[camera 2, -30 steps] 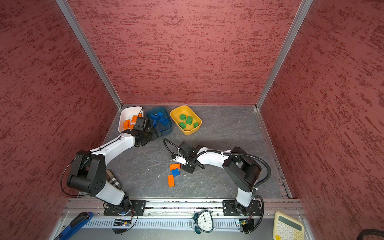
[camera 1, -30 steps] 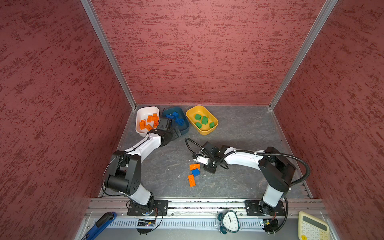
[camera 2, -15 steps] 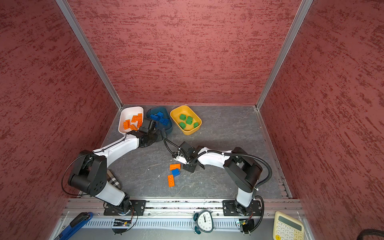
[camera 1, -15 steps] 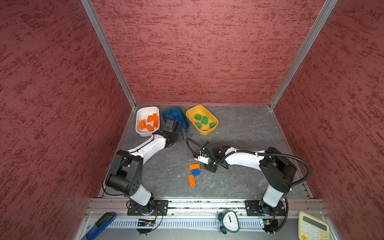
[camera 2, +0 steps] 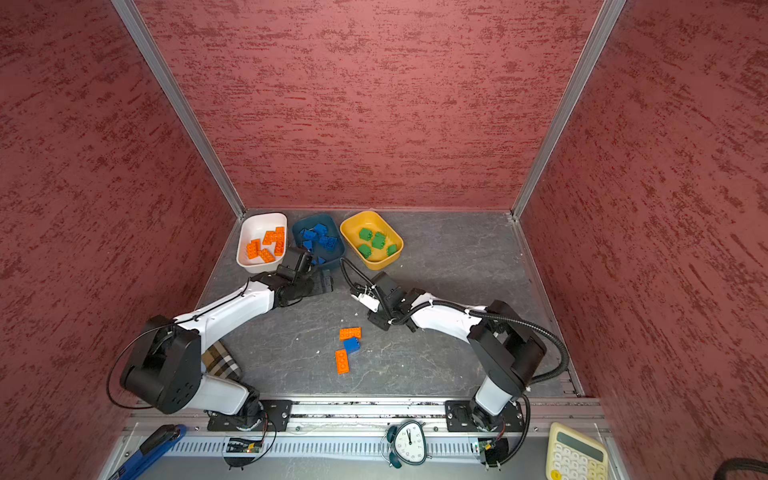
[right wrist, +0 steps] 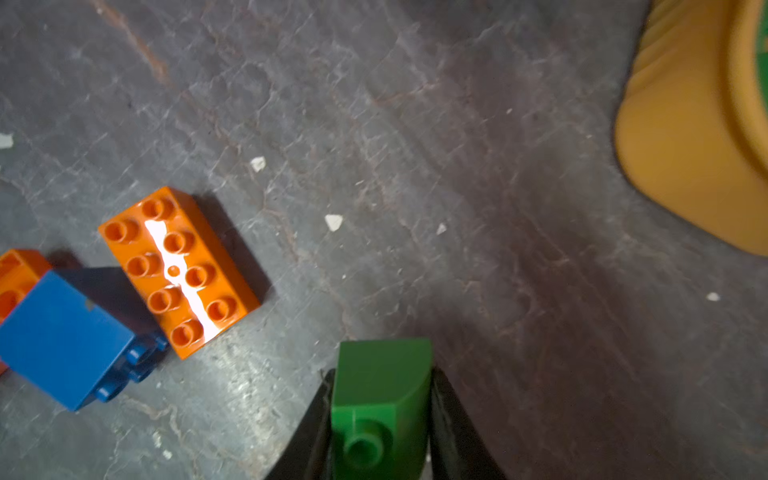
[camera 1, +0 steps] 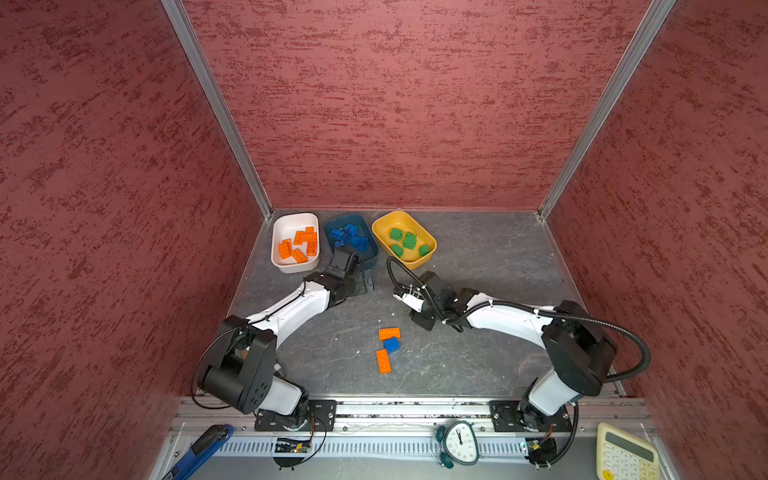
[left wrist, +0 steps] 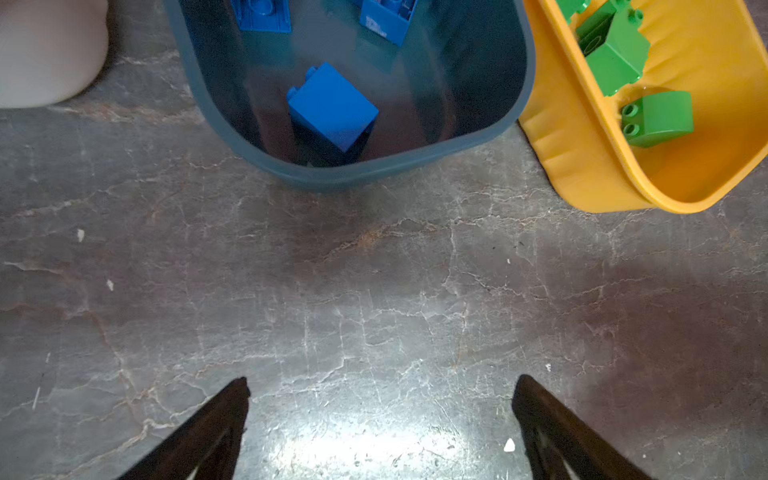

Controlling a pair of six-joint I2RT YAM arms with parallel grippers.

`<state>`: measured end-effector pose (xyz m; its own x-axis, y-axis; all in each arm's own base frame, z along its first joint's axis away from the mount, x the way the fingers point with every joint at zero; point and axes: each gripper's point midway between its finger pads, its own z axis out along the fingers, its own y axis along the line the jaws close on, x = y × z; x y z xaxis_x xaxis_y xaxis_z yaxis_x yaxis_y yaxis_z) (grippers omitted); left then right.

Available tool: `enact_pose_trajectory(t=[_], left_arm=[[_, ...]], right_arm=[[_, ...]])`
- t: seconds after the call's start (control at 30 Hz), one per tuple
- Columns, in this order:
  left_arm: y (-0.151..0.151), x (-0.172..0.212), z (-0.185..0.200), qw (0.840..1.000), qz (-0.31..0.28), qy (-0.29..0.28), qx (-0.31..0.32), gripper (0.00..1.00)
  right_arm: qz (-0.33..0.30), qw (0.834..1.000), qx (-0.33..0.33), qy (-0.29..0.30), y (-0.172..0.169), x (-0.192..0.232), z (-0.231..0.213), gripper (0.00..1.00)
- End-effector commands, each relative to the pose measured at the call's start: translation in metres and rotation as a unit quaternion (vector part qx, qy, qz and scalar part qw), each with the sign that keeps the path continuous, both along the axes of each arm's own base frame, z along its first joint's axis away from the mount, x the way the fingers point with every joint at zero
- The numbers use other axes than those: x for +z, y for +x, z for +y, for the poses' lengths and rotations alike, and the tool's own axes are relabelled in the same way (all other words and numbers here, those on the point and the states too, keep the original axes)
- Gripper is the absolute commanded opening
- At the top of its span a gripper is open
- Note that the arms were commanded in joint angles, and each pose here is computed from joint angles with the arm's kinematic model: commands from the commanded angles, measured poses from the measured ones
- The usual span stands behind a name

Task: Sort the legos into containers by color
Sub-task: 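Carry green brick into yellow bin and open right gripper while left gripper moves to pile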

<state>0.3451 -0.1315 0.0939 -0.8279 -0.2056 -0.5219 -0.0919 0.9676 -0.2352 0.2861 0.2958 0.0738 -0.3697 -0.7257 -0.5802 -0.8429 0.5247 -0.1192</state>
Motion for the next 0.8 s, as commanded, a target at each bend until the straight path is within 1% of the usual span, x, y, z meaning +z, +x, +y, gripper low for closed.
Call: enact_pose_trajectory(t=[0.0, 0.07, 0.13, 0.23, 0.3, 0.37, 0.43, 0.57, 0.63, 0.67, 0.73, 0.77], left_arm=[[-0.006, 0.004, -0.005, 1.0, -0.001, -0.004, -0.02, 0.99], [-0.009, 0.006, -0.011, 0.999, 0.001, -0.002, -0.036, 0.99], [-0.014, 0.007, -0.017, 0.999, 0.007, 0.002, -0.052, 0.99], [-0.024, 0.005, -0.024, 0.997, 0.019, 0.016, -0.074, 0.99], [-0.031, 0.003, -0.026, 0.996, 0.028, 0.026, -0.077, 0.99], [-0.037, 0.0, -0.03, 0.996, 0.039, 0.025, -0.082, 0.99], [-0.043, -0.001, -0.037, 0.994, 0.043, 0.024, -0.095, 0.99], [-0.059, -0.003, -0.056, 0.986, 0.063, 0.023, -0.151, 0.99], [-0.069, -0.005, -0.066, 0.979, 0.081, 0.026, -0.186, 1.0], [-0.075, -0.007, -0.069, 0.975, 0.091, 0.035, -0.2, 1.0], [-0.085, -0.011, -0.073, 0.966, 0.105, 0.058, -0.227, 0.99], [-0.09, -0.012, -0.076, 0.961, 0.112, 0.067, -0.243, 0.98]], right_arm=[[-0.046, 0.993, -0.048, 0.097, 0.034, 0.044, 0.007, 0.16], [-0.049, 0.985, -0.075, 0.149, 0.05, 0.061, 0.008, 0.16], [-0.05, 0.973, -0.111, 0.197, 0.07, 0.075, 0.008, 0.16], [-0.048, 0.954, -0.161, 0.25, 0.103, 0.087, 0.006, 0.17], [-0.044, 0.942, -0.189, 0.273, 0.125, 0.09, 0.005, 0.18], [-0.042, 0.934, -0.211, 0.284, 0.146, 0.089, 0.004, 0.18], [-0.037, 0.93, -0.232, 0.283, 0.167, 0.083, 0.004, 0.18], [-0.054, 0.923, -0.267, 0.271, 0.207, 0.071, 0.001, 0.21], [-0.064, 0.92, -0.281, 0.265, 0.222, 0.068, -0.002, 0.26], [-0.067, 0.919, -0.288, 0.262, 0.229, 0.069, -0.002, 0.3], [-0.069, 0.917, -0.298, 0.255, 0.238, 0.07, -0.002, 0.42], [-0.069, 0.917, -0.301, 0.253, 0.24, 0.072, -0.003, 0.52]])
